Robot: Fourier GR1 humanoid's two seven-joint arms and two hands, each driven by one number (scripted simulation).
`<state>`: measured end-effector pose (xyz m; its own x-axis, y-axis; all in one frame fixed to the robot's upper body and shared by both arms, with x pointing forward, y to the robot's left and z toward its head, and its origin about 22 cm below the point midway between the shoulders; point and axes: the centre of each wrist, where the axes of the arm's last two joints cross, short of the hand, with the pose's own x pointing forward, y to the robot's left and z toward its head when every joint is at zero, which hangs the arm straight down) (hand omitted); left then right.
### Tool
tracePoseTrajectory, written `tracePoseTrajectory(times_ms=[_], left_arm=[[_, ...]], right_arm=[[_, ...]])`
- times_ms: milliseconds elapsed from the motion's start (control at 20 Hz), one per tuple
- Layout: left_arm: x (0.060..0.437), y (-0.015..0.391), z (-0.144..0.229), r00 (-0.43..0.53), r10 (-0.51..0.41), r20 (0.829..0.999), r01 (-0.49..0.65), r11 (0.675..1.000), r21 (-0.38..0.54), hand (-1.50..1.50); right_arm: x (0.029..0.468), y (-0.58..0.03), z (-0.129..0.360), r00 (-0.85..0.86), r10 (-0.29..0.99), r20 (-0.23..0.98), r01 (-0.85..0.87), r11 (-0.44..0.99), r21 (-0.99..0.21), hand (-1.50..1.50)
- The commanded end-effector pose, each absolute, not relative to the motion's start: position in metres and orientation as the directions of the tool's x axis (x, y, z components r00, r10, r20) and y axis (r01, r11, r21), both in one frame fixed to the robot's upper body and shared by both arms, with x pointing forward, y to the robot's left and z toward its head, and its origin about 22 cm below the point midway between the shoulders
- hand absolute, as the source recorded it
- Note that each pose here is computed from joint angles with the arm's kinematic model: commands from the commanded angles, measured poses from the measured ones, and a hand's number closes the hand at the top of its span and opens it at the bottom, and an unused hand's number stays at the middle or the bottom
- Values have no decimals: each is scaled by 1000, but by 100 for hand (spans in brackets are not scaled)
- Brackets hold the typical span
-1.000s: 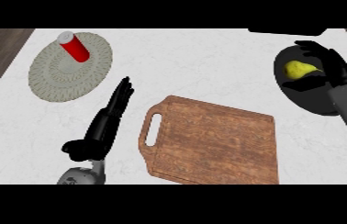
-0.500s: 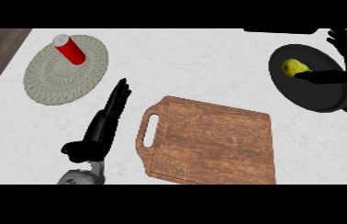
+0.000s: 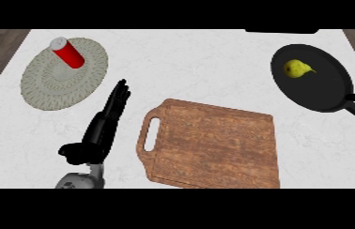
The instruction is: Pick the pear from the cutting board and place it in the pan
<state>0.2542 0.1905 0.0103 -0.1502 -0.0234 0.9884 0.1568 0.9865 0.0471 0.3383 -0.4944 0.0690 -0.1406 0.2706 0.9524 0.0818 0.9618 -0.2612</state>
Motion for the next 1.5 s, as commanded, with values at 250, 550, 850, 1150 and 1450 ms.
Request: tracePoseTrajectory(times_ms=[250,550,850,1150,1450], left_arm=[[249,189,-1,-145,-24,989,159,986,47,0],[253,190,5,-146,-23,989,152,987,46,0],[251,178,14,-151,-15,988,160,986,39,0],[254,201,6,-136,-23,990,157,987,45,0],[254,200,9,-156,-10,988,152,988,34,0]], right_arm=[[291,-527,47,-198,207,958,-57,973,-222,-150],[286,-532,50,-208,243,948,-63,963,-261,-150],[281,-536,50,-199,263,944,-64,958,-280,-150],[272,-546,57,-190,322,928,-59,939,-338,-150],[261,-547,44,-192,362,912,-42,925,-376,-150]])
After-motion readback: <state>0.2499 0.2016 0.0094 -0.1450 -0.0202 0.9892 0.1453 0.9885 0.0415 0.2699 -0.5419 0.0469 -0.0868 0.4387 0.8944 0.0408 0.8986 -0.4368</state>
